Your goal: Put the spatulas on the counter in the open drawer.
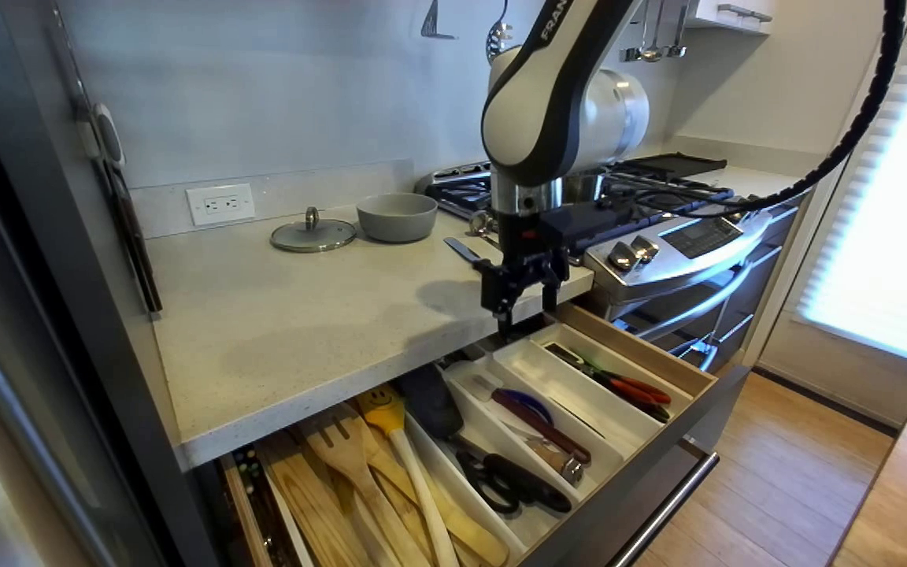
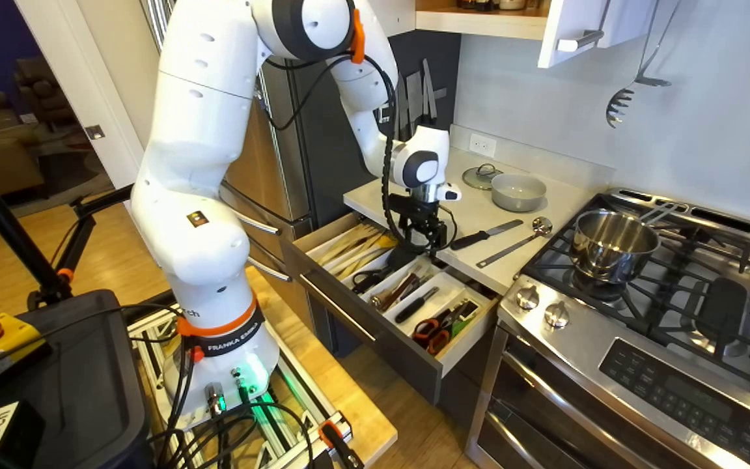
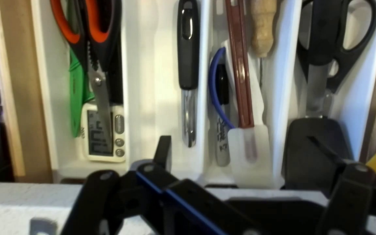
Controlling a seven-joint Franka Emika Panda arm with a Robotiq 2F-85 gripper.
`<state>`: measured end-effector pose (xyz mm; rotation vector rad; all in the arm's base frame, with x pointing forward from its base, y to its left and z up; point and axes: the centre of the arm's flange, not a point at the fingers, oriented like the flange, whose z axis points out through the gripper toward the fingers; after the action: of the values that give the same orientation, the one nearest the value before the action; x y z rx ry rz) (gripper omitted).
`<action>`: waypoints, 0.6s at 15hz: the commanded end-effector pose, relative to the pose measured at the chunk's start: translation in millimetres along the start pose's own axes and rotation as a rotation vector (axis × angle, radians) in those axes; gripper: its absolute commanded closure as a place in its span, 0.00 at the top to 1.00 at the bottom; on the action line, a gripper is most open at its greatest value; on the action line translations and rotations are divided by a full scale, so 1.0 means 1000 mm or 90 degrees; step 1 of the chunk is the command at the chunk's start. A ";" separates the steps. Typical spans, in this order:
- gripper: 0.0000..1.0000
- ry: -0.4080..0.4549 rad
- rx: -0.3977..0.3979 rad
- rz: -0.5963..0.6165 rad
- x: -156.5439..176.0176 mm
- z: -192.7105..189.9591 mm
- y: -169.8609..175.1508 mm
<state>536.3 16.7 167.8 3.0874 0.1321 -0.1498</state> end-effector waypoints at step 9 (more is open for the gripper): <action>1.00 0.145 -0.003 0.200 0.047 -0.062 0.050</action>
<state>573.9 -21.3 234.5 3.0720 -0.2684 0.1659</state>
